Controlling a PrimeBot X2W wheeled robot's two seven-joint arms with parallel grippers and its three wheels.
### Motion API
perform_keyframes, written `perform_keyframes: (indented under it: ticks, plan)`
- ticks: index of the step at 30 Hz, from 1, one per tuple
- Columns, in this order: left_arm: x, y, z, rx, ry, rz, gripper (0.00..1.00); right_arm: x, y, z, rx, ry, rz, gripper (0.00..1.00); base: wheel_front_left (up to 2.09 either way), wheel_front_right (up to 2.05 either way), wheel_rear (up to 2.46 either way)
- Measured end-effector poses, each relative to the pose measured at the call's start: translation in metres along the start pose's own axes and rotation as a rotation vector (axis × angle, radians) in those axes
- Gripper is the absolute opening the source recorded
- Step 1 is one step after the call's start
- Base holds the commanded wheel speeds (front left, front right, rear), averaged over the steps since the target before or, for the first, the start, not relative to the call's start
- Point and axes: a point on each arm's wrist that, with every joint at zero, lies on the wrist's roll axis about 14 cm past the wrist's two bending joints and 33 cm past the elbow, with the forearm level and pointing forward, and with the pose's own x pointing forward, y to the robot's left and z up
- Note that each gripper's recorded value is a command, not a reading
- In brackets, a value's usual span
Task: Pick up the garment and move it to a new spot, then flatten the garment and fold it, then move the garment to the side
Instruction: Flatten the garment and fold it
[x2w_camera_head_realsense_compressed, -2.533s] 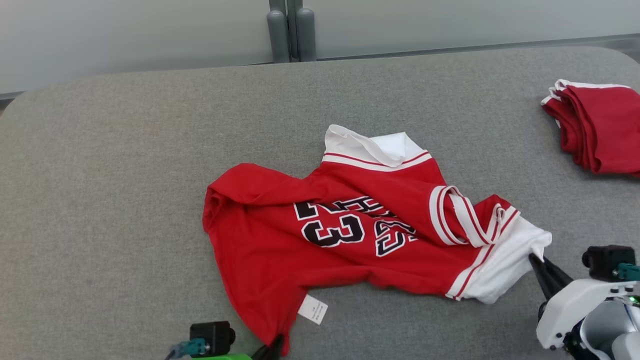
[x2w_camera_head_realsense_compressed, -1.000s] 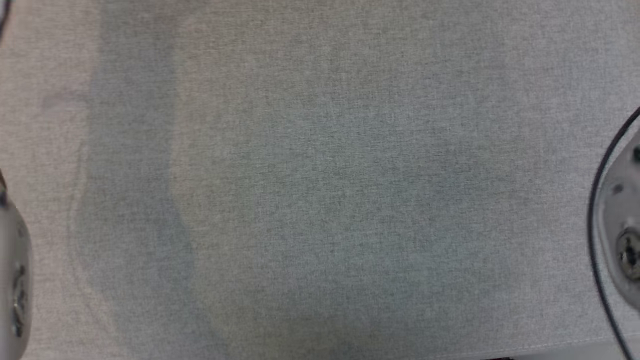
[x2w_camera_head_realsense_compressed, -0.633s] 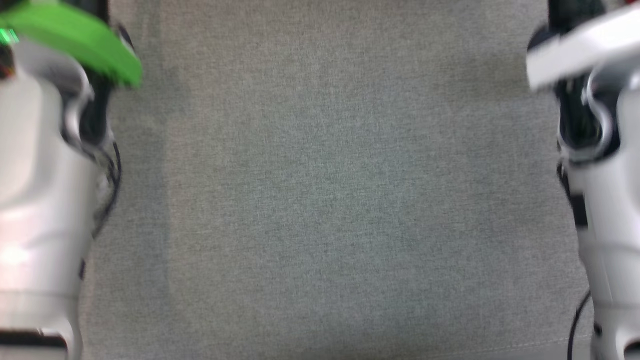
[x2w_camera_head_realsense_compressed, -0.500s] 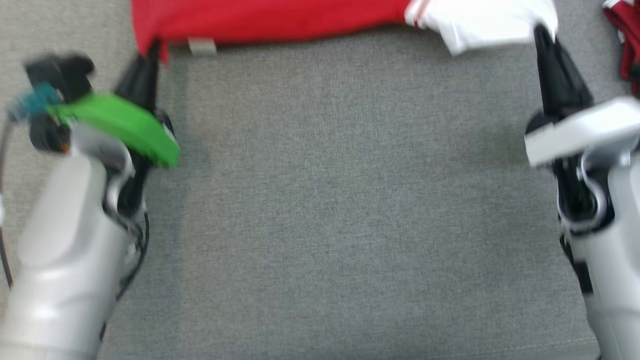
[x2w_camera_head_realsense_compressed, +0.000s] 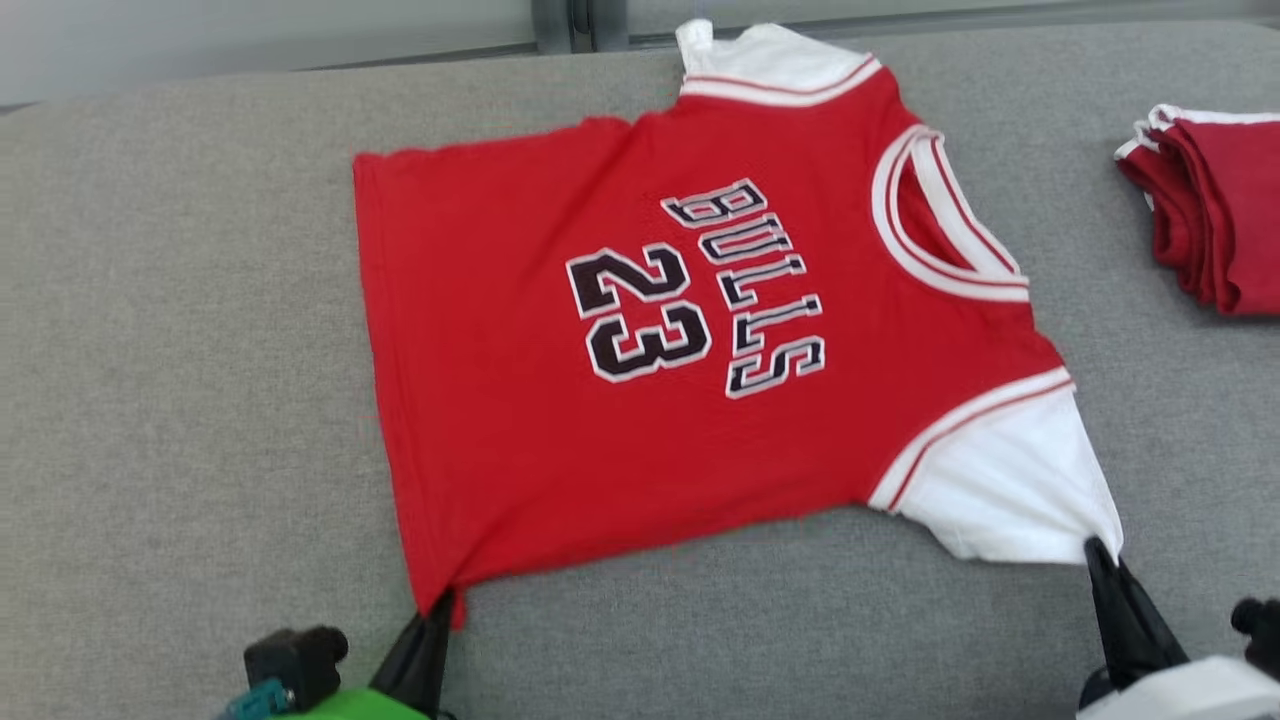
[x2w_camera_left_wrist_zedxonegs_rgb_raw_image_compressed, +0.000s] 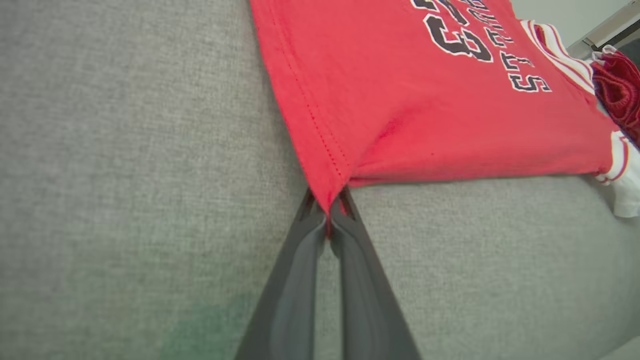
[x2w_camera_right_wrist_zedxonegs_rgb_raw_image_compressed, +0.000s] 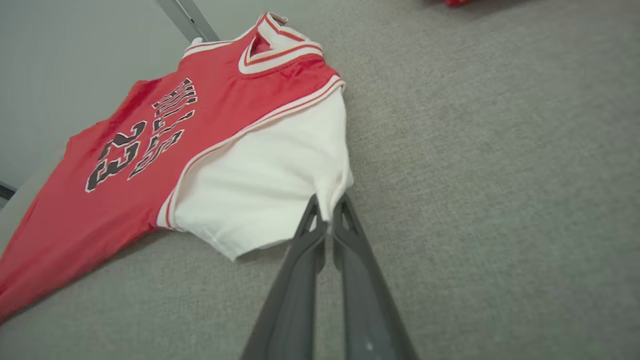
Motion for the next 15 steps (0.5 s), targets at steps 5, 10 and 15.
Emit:
perform_keyframes:
  ticks: [5,10,15]
  plan:
    - [-0.039,-0.015,-0.021,-0.093,0.027,0.025,0.00,-0.041,-0.008,-0.025,0.054,0.059,-0.047,0.00,0.00,0.00,0.00]
    - [-0.044,-0.032,-0.016,-0.111,0.051,-0.021,0.00,-0.030,-0.001,-0.016,0.018,0.057,-0.005,0.00,0.00,0.00,0.00]
    - [-0.029,-0.044,0.024,-0.063,-0.002,-0.083,0.00,0.007,0.026,0.025,-0.060,-0.009,0.115,0.00,0.00,0.00,0.00]
